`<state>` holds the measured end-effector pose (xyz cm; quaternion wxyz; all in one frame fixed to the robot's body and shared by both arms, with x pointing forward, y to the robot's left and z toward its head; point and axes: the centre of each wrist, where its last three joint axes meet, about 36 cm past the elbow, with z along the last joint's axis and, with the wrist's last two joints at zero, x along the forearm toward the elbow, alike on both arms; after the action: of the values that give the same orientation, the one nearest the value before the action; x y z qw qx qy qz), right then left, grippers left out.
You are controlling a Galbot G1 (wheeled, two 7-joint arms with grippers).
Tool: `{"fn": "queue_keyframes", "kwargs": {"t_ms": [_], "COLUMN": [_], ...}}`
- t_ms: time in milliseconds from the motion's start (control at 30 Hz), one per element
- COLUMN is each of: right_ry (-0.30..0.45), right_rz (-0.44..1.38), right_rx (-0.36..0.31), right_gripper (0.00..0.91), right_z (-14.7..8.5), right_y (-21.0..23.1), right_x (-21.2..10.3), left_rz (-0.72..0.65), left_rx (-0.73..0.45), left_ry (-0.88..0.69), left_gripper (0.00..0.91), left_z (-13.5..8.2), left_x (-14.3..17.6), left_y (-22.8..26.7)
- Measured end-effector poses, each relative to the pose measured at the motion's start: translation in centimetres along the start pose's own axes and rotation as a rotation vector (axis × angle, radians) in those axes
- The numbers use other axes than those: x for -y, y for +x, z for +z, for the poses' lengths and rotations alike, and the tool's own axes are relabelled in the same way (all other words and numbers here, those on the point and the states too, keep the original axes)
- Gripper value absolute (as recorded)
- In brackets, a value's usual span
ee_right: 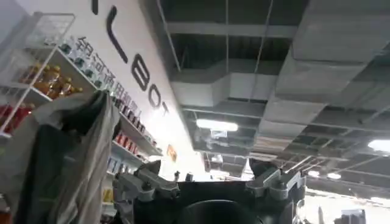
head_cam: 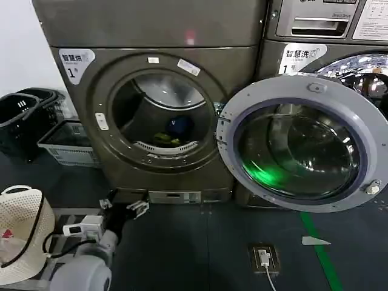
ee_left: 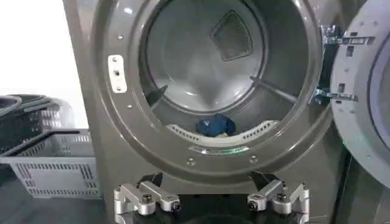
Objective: Grasp the clothes from the dryer.
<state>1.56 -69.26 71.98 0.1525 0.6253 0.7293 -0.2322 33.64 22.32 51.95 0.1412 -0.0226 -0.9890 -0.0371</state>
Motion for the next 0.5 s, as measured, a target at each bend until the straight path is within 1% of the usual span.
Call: {"fn": "queue_keyframes", "kwargs": {"t_ms": [500], "right_ry": [-0.006], "right_rz": [0.009], "right_rx": [-0.004], "right_gripper": [0.907], "right_z": [0.06], "right_y": [0.21], "right_x": [0.23], "left_rz": [0.001], "left_rx": [-0.001], "left_ry": [-0.001], "left_gripper": [0.907], "left_z": [0.04], "left_x": [0.08], "left_y": [-0.04]}}
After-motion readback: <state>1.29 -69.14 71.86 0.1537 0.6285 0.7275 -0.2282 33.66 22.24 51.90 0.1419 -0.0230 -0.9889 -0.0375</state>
